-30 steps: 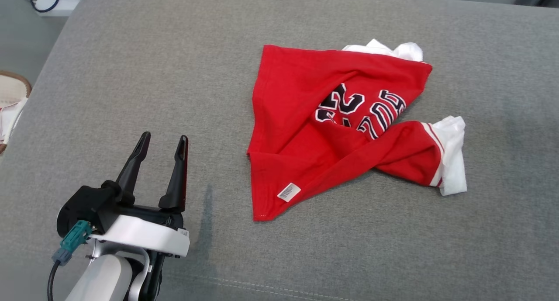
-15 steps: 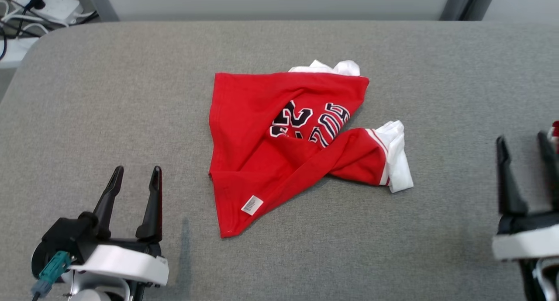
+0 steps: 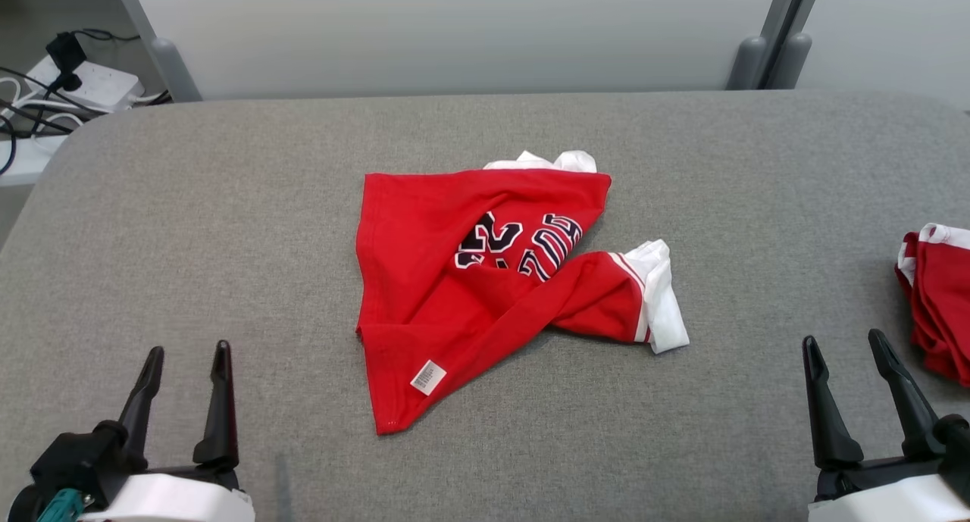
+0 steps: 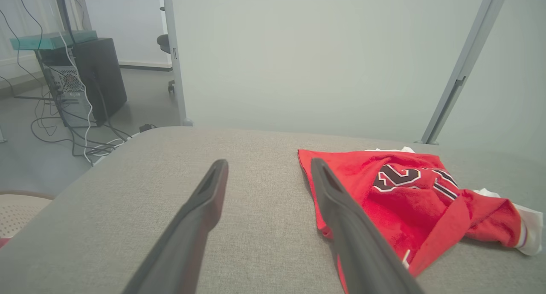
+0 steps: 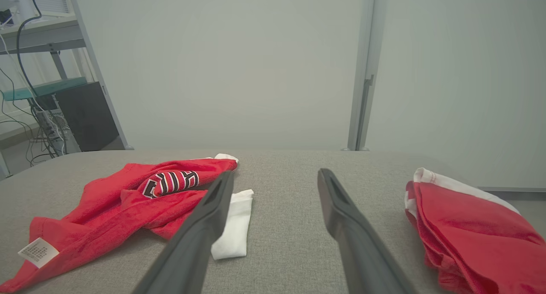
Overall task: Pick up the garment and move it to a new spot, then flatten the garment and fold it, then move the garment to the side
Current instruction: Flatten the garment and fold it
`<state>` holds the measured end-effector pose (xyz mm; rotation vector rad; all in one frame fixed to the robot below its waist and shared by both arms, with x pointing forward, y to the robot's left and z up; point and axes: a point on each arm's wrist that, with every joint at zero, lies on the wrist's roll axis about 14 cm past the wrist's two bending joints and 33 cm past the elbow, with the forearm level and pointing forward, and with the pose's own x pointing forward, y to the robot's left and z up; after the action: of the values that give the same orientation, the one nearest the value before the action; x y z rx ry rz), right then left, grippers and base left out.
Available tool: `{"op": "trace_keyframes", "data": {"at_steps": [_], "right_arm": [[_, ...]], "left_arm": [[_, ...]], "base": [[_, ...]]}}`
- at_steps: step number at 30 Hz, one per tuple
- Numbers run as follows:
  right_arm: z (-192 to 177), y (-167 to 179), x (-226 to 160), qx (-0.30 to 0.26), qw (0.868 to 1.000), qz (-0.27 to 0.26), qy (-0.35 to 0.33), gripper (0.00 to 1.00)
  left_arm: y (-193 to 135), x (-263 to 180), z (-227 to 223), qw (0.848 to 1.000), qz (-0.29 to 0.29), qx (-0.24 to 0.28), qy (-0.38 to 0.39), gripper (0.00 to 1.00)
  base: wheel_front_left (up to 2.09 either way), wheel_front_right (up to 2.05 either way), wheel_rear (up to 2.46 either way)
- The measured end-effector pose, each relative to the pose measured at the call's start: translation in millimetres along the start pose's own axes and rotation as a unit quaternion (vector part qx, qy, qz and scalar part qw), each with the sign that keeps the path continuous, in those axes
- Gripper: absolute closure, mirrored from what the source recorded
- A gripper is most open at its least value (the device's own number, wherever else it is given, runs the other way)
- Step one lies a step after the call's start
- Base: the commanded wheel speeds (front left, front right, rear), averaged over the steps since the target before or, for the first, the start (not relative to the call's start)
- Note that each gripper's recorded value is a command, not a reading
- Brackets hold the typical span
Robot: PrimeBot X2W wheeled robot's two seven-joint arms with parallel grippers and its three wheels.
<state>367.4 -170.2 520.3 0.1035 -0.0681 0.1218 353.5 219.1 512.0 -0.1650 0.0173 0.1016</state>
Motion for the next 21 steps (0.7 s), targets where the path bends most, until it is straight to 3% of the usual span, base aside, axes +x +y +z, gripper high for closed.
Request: {"op": "trace_keyframes", "data": {"at_steps": [21], "right_arm": [[4, 6, -4, 0.001, 1.0, 0.008, -0.001, 0.0]], "left_arm": [[8, -12, 9, 1.0, 0.015, 0.0, -0.012, 0.0]], "base": [[0.0, 0.0, 0.0]]}}
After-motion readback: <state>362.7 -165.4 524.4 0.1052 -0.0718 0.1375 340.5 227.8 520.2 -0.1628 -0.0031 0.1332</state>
